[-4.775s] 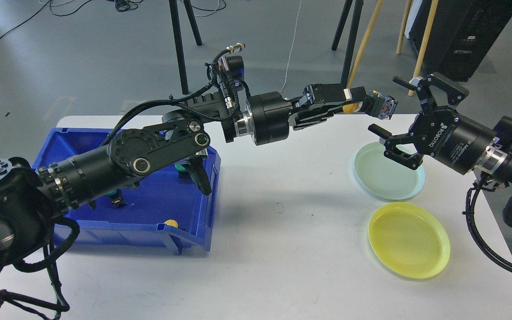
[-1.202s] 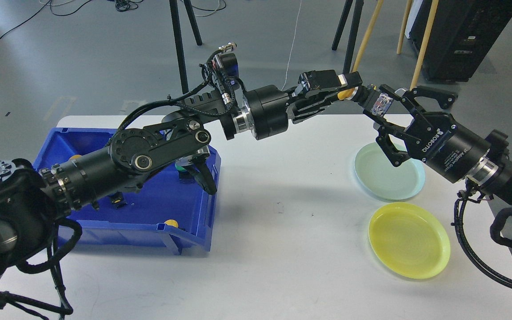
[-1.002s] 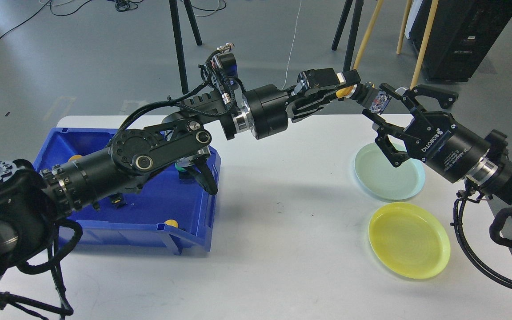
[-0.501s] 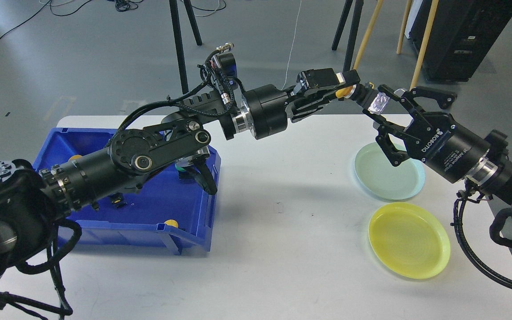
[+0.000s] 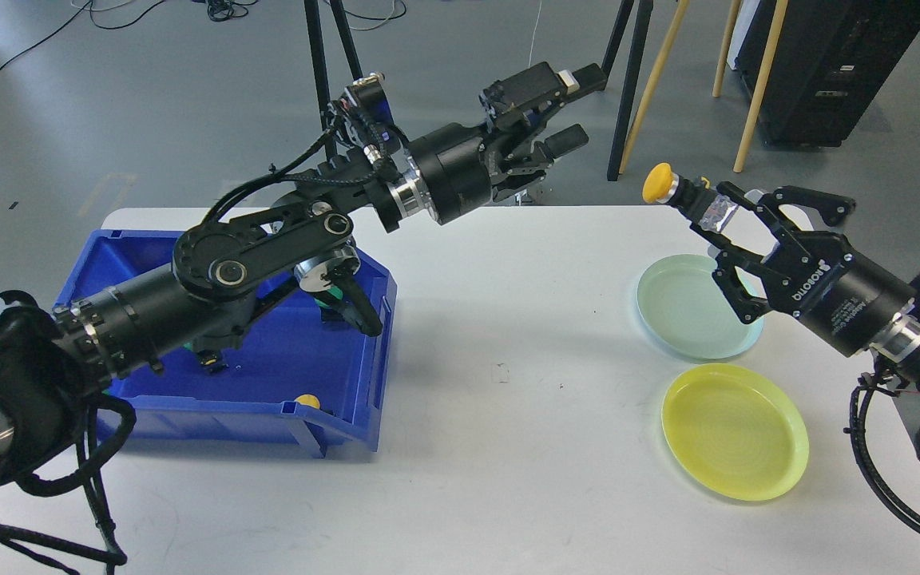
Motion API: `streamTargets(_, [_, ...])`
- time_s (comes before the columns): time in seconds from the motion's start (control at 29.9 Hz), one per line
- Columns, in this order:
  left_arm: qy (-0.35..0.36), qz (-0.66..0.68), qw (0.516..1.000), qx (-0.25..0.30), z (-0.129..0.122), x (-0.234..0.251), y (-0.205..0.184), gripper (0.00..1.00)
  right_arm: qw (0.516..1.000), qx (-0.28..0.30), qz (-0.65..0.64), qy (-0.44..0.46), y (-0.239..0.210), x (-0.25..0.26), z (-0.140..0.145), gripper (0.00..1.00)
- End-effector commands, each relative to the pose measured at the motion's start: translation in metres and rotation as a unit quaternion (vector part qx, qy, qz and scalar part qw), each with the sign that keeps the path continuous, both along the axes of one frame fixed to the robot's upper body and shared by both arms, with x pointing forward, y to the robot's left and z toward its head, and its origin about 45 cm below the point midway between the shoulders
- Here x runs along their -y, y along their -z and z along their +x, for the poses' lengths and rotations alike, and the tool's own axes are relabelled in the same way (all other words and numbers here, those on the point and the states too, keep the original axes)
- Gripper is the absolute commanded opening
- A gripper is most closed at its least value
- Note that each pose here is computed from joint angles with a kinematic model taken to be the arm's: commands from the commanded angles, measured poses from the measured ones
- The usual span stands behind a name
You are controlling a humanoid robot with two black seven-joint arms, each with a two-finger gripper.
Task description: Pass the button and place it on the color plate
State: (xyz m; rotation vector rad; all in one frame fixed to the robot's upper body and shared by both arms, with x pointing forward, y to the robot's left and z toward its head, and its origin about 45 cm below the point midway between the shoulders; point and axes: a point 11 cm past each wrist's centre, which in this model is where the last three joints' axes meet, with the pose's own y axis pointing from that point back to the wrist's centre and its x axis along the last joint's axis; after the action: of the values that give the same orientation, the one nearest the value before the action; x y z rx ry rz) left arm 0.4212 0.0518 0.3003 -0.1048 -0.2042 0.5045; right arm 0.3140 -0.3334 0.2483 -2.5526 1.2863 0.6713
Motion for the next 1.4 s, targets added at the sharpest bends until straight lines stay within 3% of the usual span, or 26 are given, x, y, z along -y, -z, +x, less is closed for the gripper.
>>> streamTargets(0.0, [-0.034, -0.003, 0.999, 0.004, 0.014, -0.035, -0.009, 0.90, 0.998, -0.021, -0.042, 0.036, 0.008, 0.039, -0.013, 0.00])
streamTargets(0.27, [-0.077, 0.061, 0.994, 0.039, 0.027, -0.113, -0.022, 0.91, 0.976, -0.091, -0.199, 0.010, 0.042, 0.089, -0.067, 0.00])
streamTargets(0.4, [-0.056, 0.176, 0.979, 0.081, 0.017, -0.160, -0.022, 0.91, 0.964, -0.143, -0.224, -0.019, 0.074, 0.088, -0.097, 0.00])
streamTargets(0.7, [0.024, 0.479, 0.869, 0.124, -0.002, -0.236, 0.026, 0.92, 0.950, -0.202, -0.240, 0.010, 0.124, 0.099, -0.114, 0.02])
streamTargets(0.77, [0.034, 0.525, 0.841, 0.129, -0.002, -0.248, 0.037, 0.92, 0.949, -0.209, -0.235, 0.012, 0.132, 0.096, -0.113, 0.12])
streamTargets(0.87, [0.049, 0.589, 0.798, 0.119, -0.004, -0.272, 0.057, 0.92, 0.949, -0.216, -0.228, 0.007, 0.138, 0.089, -0.114, 0.39])
streamTargets(0.97, [0.058, 0.632, 0.766, 0.106, -0.006, -0.294, 0.071, 0.92, 0.949, -0.218, -0.228, 0.010, 0.138, 0.090, -0.113, 0.59])
streamTargets(1.07, [0.059, 0.635, 0.763, 0.105, -0.007, -0.296, 0.072, 0.93, 0.951, -0.213, -0.223, 0.009, 0.135, 0.088, -0.110, 0.99])
streamTargets(1.24, [0.055, 0.638, 0.760, 0.111, -0.004, -0.298, 0.066, 0.94, 0.959, -0.198, -0.205, 0.002, 0.127, 0.085, -0.104, 0.99])
streamTargets(1.37, [0.049, 0.643, 0.755, 0.124, 0.001, -0.299, 0.052, 0.94, 0.969, -0.183, -0.161, 0.048, 0.111, 0.093, -0.088, 0.99])
